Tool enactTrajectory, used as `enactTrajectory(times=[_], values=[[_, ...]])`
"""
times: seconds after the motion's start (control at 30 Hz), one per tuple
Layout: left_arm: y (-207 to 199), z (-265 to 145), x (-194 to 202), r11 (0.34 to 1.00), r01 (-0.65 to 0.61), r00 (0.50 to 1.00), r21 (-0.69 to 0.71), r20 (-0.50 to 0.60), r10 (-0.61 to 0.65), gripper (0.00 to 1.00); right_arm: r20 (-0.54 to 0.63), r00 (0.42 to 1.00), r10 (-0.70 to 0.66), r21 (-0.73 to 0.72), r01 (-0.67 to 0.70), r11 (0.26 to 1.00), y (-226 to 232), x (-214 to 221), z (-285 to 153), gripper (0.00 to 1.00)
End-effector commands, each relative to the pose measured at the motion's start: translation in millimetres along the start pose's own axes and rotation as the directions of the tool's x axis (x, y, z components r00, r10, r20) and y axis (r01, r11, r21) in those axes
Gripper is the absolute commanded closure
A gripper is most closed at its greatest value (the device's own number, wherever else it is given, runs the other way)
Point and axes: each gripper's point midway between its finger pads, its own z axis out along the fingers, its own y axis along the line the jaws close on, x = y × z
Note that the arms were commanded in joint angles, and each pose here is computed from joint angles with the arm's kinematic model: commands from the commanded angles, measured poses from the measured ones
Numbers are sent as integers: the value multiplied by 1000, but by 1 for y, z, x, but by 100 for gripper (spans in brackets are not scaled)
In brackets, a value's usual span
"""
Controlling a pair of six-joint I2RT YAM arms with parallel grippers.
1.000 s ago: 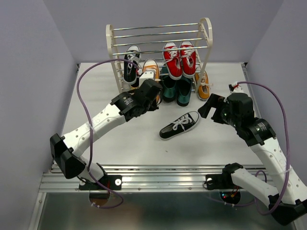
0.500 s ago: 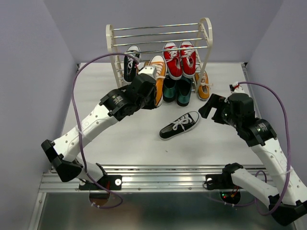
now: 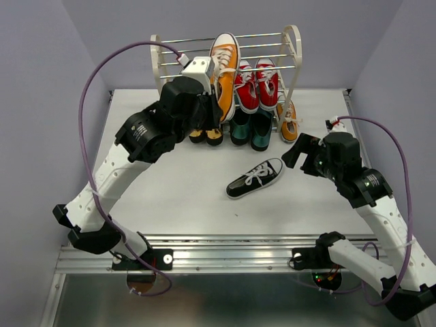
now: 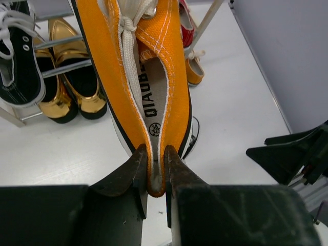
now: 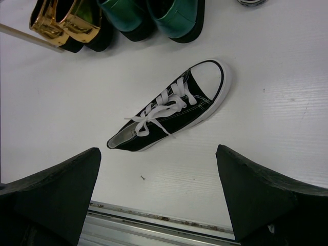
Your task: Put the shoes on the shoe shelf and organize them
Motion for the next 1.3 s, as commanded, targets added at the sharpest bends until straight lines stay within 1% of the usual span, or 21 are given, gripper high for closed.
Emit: enactTrajectory(times=[0.0,0.13,0.3,0.5,0.53,0.63,0.83,0.97,1.27], values=[[-9,-12,-68,999,19,978,25,209,-24,100,69,998,14,-31,-12,999,10,-22,-13,0],[-3,-2,-80,1000,31,971,-7,237,-28,100,70,997,14,-24,-12,1000,9,-22,-15,0],[19,6,-101,996,58,958,-64,285,-37,100,71,997,14,-25,-12,1000,9,-23,-17,0],[35,16,-121,994,49,943,-94,333,-15,100,75,997,11,-19,-9,1000,8,-25,-21,0],[44,20,-124,992,48,941,-118,337,-6,100,76,997,10,-19,-8,1000,9,-26,-22,0],[64,25,-132,988,43,940,-151,340,11,100,85,996,10,-16,-9,1000,8,-28,-26,0],[85,42,-132,988,23,950,-154,310,26,100,88,996,17,-13,-15,1000,6,-26,-31,0],[96,53,-131,985,34,953,-171,303,19,100,87,996,28,-21,-26,999,7,-25,-32,0],[104,78,-121,985,40,965,-167,261,5,100,93,995,26,-10,-25,1000,3,-25,-37,0]])
